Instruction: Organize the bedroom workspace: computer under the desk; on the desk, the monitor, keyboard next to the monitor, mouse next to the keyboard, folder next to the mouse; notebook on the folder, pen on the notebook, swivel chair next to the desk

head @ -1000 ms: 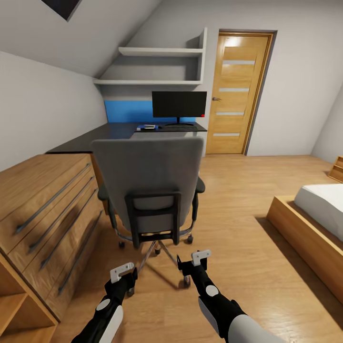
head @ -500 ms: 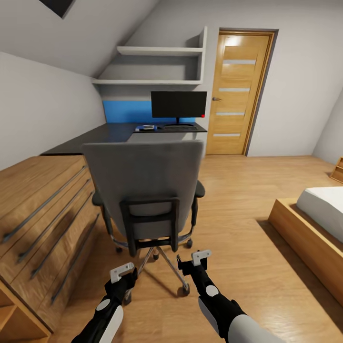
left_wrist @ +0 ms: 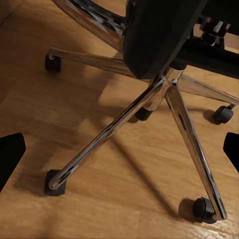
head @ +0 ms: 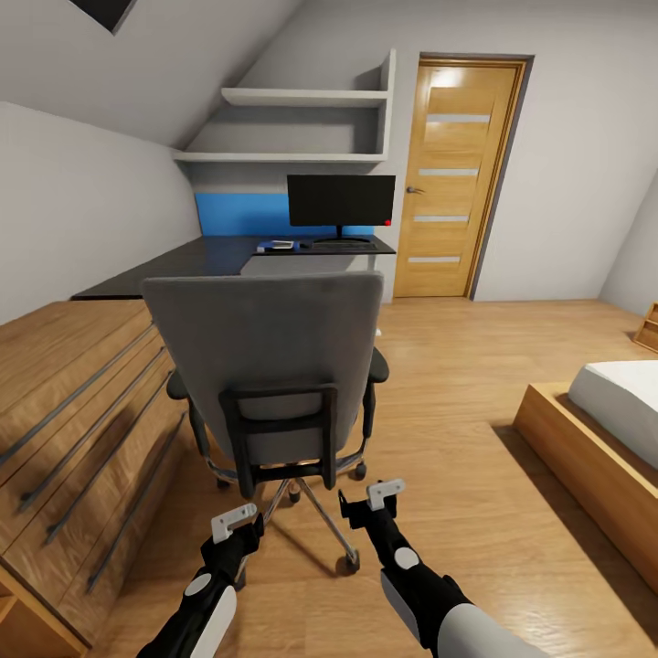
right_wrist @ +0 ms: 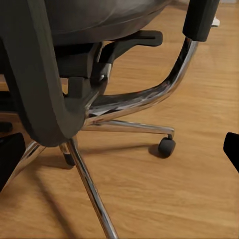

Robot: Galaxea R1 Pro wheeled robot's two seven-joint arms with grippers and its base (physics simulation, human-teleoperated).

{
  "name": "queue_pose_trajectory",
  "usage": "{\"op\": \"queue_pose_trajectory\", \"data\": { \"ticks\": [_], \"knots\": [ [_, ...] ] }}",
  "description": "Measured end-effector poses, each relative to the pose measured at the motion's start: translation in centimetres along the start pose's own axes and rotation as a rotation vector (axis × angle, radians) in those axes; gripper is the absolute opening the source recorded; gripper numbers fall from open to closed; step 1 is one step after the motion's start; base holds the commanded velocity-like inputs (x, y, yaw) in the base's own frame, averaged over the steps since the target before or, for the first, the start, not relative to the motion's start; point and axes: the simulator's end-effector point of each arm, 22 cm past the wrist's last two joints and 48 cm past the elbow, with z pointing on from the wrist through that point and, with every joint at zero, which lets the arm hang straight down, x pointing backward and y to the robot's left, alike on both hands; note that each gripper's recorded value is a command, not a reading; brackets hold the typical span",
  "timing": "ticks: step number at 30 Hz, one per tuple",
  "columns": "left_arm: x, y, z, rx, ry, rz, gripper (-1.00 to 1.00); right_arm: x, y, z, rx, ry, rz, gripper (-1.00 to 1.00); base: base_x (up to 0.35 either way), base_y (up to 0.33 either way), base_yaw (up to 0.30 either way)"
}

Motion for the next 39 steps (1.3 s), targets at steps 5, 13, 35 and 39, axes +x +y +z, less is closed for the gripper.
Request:
{"op": "queue_pose_trajectory", "data": {
  "ticks": [5,13,35,39],
  "knots": [
    [0.0,0.0,0.0,0.000,0.000,0.000,1.00,0.3,1.9,-0.2,-0.062,0.004,-0.049,1.00,0.000,0.000,0.000],
    [0.0,0.0,0.0,0.000,0.000,0.000,1.00,0.1,3.0,-0.2,-0.095,-0.002,-0.080,1.00,0.000,0.000,0.000],
    [0.0,0.0,0.0,0.000,0.000,0.000,1.00,-2.3,3.3,0.2,-0.097,-0.055,-0.074,1.00,0.029,0.050,0.000],
    [0.0,0.0,0.0,0.000,0.000,0.000,1.00,-2.3,3.3,0.2,-0.097,-0.055,-0.073,1.00,0.132,0.002,0.000]
  ]
}}
